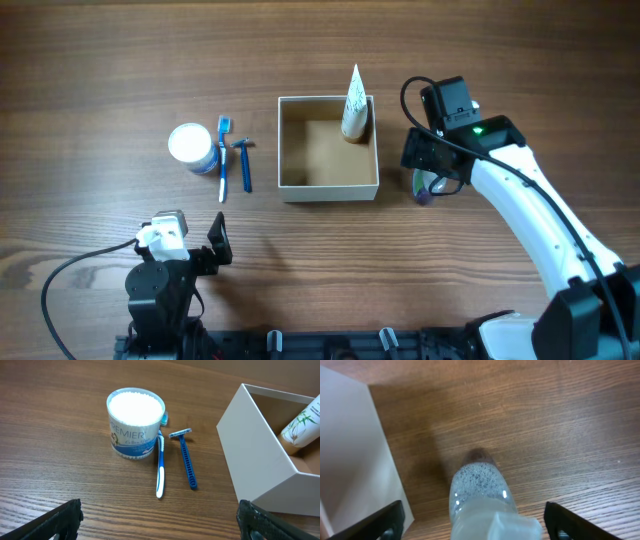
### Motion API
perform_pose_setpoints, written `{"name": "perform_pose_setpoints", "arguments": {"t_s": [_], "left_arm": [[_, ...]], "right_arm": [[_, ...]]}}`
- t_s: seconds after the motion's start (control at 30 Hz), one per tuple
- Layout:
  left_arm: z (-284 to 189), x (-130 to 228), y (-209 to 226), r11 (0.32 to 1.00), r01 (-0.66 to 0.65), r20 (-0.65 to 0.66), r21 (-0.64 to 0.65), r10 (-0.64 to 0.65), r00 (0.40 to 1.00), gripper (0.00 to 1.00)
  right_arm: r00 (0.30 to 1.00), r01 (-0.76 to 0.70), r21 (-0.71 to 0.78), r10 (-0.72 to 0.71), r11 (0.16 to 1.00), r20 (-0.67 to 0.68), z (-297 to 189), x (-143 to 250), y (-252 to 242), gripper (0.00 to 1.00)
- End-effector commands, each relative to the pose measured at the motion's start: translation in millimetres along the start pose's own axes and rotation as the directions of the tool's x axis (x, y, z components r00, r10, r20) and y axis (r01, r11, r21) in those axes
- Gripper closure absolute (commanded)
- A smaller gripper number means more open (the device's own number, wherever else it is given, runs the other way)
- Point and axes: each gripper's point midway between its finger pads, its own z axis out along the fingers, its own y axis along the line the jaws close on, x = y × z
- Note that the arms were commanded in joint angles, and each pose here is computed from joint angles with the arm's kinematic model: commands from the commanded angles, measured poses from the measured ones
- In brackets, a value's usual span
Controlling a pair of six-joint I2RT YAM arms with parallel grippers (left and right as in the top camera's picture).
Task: Pack container
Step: 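Move right gripper to the blue soap pump bottle and grasp it, then lift the soap bottle with right gripper and lower it into box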
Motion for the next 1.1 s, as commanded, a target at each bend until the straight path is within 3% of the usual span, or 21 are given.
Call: {"name": "perform_pose_setpoints", "arguments": {"t_s": [0.0,0.3,0.6,0.67,0.8,1.07], "left_arm": [[0,0,-3,1.0,0.007,0.002,0.013,-0.007,1.0,0.0],[0,0,-3,1.0,0.007,0.002,0.013,-0.007,1.0,0.0],[0,0,-3,1.0,0.007,0.002,0.013,-0.007,1.0,0.0],[0,0,-3,1.0,0.007,0.002,0.013,-0.007,1.0,0.0],[0,0,-3,1.0,0.007,0.002,0.013,-0.007,1.0,0.0],[0,0,-3,1.0,0.007,0.002,0.013,-0.007,1.0,0.0]], "right_arm": [[0.999,0.017,0.006,-0.016,1.0,-0.047,11,9,-1,0.2],[0.997,0.011,0.023,-0.009,1.0,-0.076,10,16,-5,0.4],[0.997,0.062,0.009,-0.062,0.998,-0.042,1,10,-5,0.5],[0.997,0.076,-0.009,-0.076,0.997,-0.006,-14,4,-4,0.57],[0.994,0.063,-0.059,-0.057,0.996,0.097,-51,-10,-4,0.59],[0.949,0.123,-0.236,-0.044,0.964,0.313,-141,-18,0,0.79]]}}
